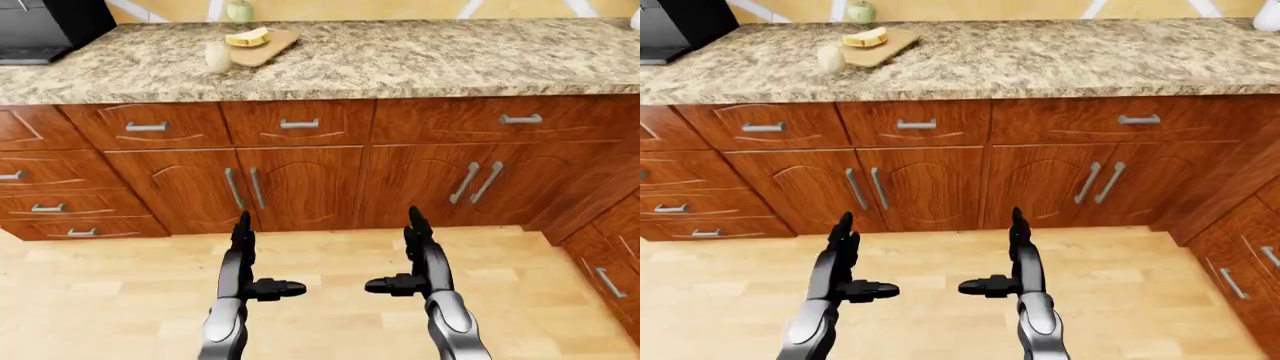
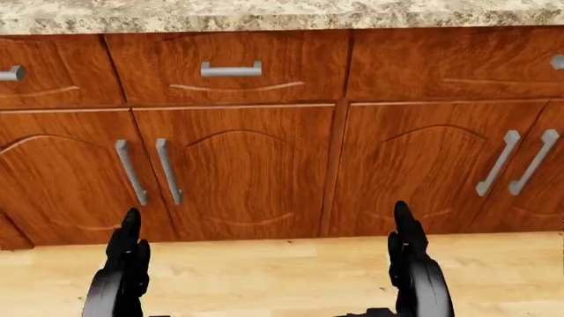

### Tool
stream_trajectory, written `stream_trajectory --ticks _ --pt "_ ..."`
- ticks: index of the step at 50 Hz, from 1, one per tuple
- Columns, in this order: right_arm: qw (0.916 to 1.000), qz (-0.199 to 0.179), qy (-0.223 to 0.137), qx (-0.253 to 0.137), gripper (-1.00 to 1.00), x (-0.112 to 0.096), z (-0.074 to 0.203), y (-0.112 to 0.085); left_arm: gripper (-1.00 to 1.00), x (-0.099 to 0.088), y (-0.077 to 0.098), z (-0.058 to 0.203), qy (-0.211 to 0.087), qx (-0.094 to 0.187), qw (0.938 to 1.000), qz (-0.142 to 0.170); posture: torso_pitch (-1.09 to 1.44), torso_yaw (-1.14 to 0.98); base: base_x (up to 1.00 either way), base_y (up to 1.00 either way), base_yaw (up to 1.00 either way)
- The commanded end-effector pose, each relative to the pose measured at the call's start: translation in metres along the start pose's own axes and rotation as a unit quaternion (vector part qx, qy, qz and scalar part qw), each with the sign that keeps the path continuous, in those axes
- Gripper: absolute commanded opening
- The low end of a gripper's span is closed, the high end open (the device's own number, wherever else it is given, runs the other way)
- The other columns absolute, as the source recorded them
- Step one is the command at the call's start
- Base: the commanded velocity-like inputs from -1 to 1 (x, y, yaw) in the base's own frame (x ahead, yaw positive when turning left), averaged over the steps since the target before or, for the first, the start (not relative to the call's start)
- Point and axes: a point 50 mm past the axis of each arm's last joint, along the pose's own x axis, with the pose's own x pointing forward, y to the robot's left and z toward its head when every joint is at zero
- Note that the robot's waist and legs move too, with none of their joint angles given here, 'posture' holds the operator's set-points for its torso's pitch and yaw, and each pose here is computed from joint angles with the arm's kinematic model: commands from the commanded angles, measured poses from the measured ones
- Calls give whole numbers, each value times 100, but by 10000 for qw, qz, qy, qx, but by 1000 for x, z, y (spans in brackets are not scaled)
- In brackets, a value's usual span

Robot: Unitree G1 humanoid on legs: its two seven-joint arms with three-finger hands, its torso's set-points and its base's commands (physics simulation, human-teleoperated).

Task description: Pick up the wedge of cheese and place it on the slice of bread to prepare a simple cheese on bread dish.

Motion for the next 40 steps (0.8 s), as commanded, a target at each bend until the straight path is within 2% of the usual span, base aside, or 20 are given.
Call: stream_trajectory --ticks 1,24,40 --pt "9958 -25 -892 -216 100 2 36 3 100 1 3 42 -859 21 9963 54 0 0 0 0 0" --pt "9954 -17 -875 -397 100 -7 27 1 100 1 6 38 -792 22 9967 161 0 0 0 4 0" --pt "9956 -23 -871 -347 100 -8 23 0 100 1 5 34 -755 68 9970 170 0 0 0 39 0"
